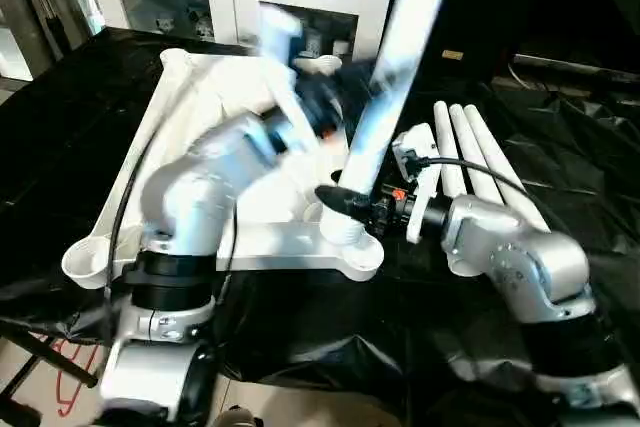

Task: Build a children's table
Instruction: Pick table leg

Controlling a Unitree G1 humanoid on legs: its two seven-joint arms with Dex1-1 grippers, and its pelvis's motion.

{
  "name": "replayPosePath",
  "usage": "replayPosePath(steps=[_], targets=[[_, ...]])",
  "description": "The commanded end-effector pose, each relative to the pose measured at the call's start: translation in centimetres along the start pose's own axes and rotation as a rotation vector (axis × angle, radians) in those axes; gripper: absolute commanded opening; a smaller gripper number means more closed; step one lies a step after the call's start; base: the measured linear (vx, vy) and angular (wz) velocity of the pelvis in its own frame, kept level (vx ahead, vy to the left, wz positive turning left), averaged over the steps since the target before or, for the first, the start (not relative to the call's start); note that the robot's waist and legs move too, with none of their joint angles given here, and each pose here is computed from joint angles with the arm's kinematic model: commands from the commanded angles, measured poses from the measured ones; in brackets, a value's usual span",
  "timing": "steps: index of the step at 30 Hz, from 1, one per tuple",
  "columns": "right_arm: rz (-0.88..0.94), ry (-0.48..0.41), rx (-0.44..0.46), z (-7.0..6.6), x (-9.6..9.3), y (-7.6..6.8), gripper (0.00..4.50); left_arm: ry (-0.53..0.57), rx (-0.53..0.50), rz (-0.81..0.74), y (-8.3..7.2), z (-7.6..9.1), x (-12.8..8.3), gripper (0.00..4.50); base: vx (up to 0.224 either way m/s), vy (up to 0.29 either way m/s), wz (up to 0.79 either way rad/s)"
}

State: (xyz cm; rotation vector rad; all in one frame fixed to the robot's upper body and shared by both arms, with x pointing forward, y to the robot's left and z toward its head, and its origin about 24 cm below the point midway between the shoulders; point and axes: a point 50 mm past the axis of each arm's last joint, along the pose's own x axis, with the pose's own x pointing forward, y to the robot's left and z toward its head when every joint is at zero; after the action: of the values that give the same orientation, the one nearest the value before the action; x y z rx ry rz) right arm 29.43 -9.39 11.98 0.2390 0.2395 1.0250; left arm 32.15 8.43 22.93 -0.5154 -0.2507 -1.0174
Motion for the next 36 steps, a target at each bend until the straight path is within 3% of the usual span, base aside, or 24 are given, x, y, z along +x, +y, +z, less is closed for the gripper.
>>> replayPosePath(steps=[1, 4, 6, 7, 8, 11, 13, 17, 21, 23, 25, 26, 29, 36], targets=[[-0.047, -0.054, -0.032, 0.8, -0.6, -0.4, 1.92, -0.033, 0.031, -0.02, -0.2, 1.1, -0.3, 3.03, 0.0, 0.0, 0.0], [-0.133, -0.052, -0.06, 0.6, -0.9, -1.2, 1.92, 0.058, 0.142, -0.039, 0.2, 0.7, -2.0, 3.03, 0.0, 0.0, 0.0], [-0.219, -0.042, -0.09, 0.2, -1.2, -2.1, 1.92, 0.245, 0.249, -0.037, 0.9, -1.0, -4.1, 3.03, 0.0, 0.0, 0.0], [-0.221, -0.042, -0.091, 0.2, -1.2, -2.1, 1.92, 0.25, 0.252, -0.037, 0.9, -1.1, -4.1, 3.03, 0.0, 0.0, 0.0], [-0.269, -0.035, -0.11, -0.1, -1.5, -2.4, 1.92, 0.384, 0.329, -0.054, 1.2, -2.5, -5.7, 3.03, 0.0, 0.0, 0.0], [-0.319, -0.027, -0.111, -0.7, -2.0, -2.9, 1.92, 0.567, 0.418, -0.086, 1.7, -4.8, -7.8, 3.03, 0.0, 0.0, 0.0], [-0.348, -0.031, -0.103, -1.1, -2.2, -3.3, 1.92, 0.683, 0.421, -0.125, 1.8, -6.2, -9.0, 3.03, 0.0, 0.0, 0.0], [-0.359, -0.03, -0.097, -1.2, -2.1, -3.5, 1.92, 0.767, 0.381, -0.188, 1.5, -7.4, -9.9, 3.03, 0.0, 0.0, 0.0], [-0.438, -0.044, -0.165, -0.8, -1.9, -4.2, 1.92, 0.902, 0.368, -0.275, 1.8, -9.1, -11.2, 3.03, 0.0, 0.0, 0.0], [-0.402, 0.007, -0.137, -0.9, -1.9, -4.0, 1.92, 0.94, 0.386, -0.29, 2.3, -9.6, -11.5, 3.03, 0.0, 0.0, 0.0], [-0.393, 0.002, -0.134, -0.9, -1.9, -3.9, 1.92, 0.956, 0.391, -0.294, 2.6, -9.8, -11.7, 3.03, 0.0, 0.0, 0.0], [-0.375, -0.003, -0.137, -1.1, -2.1, -3.6, 1.92, 0.989, 0.39, -0.309, 2.9, -10.2, -12.1, 2.67, 0.0, 0.0, 0.0], [-0.354, -0.004, -0.131, -1.3, -2.2, -3.3, 1.92, 1.024, 0.421, -0.305, 3.6, -10.5, -12.2, 2.6, 0.0, 0.0, 0.0], [-0.347, -0.002, -0.135, -1.5, -2.4, -3.2, 1.92, 1.06, 0.462, -0.282, 5.2, -10.6, -12.1, 1.82, 0.0, 0.0, 0.0]])
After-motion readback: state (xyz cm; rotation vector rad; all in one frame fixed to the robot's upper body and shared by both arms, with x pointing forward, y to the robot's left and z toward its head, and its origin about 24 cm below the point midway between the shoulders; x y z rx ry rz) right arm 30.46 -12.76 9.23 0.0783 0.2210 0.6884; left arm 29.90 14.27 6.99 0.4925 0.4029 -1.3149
